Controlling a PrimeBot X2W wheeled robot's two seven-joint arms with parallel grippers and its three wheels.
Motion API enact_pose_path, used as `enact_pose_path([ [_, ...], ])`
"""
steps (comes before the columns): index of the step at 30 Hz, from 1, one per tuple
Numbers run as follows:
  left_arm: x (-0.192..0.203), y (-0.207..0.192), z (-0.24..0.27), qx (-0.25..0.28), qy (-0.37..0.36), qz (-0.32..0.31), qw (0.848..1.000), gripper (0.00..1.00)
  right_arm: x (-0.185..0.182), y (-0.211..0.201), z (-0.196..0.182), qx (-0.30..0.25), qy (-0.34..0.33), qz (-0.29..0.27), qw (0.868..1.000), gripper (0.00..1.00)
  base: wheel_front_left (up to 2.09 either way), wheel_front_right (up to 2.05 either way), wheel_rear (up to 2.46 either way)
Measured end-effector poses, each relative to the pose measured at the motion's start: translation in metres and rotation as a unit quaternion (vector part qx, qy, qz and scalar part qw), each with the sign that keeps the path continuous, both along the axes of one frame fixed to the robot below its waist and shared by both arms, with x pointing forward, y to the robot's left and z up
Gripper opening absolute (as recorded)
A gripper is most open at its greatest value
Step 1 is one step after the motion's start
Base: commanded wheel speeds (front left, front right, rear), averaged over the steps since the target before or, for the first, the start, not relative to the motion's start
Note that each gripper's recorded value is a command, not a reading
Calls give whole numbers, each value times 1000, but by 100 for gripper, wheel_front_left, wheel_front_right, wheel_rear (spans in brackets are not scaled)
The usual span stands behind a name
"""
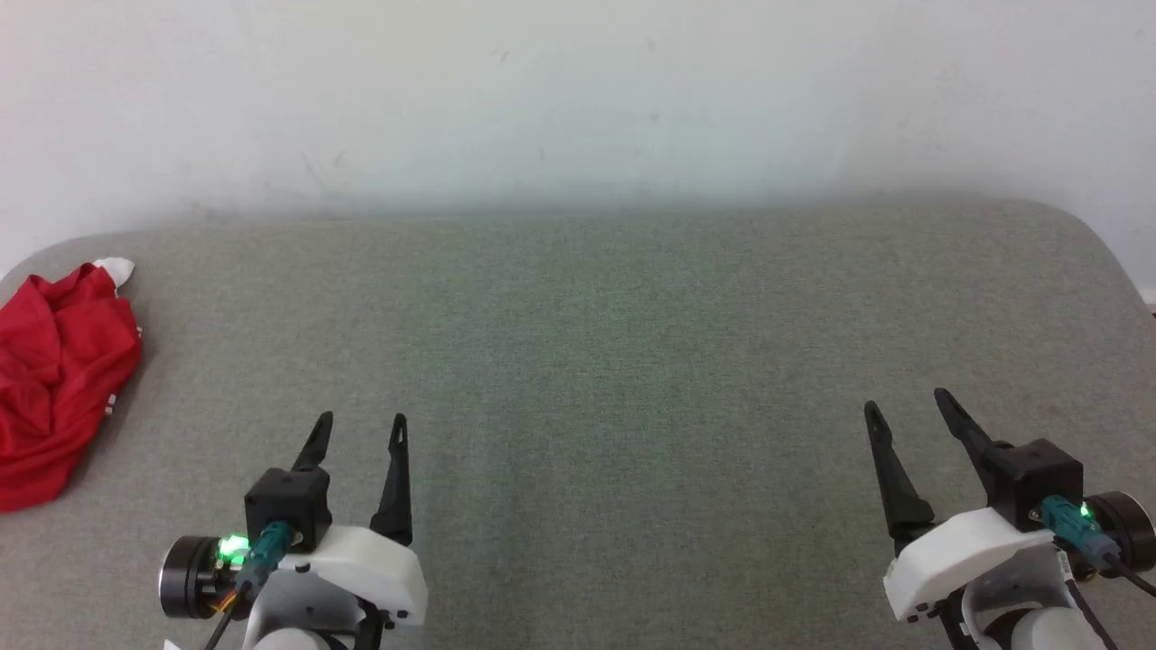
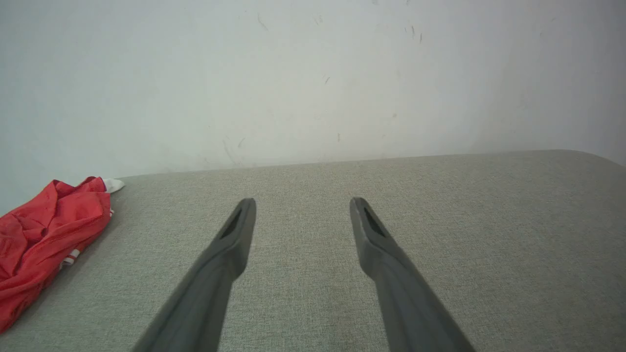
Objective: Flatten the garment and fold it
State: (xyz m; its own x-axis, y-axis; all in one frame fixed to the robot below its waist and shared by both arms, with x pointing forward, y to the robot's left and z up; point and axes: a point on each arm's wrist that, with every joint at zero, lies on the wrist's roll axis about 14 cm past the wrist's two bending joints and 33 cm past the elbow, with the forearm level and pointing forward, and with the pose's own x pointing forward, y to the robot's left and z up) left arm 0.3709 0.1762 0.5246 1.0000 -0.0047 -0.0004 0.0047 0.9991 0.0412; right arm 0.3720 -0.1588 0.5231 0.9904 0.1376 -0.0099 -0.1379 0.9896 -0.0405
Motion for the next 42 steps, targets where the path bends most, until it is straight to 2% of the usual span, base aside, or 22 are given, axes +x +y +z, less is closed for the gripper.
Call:
enact_pose_path([
  [16,-14,25,-3,-12,-5,45,999,100,12,20,2,15,-10,29,999,100,0,0,0],
  [42,-56,87,1,-20,-29,160,986,100,31,84,1,30,-18,119,992,100,0,0,0],
])
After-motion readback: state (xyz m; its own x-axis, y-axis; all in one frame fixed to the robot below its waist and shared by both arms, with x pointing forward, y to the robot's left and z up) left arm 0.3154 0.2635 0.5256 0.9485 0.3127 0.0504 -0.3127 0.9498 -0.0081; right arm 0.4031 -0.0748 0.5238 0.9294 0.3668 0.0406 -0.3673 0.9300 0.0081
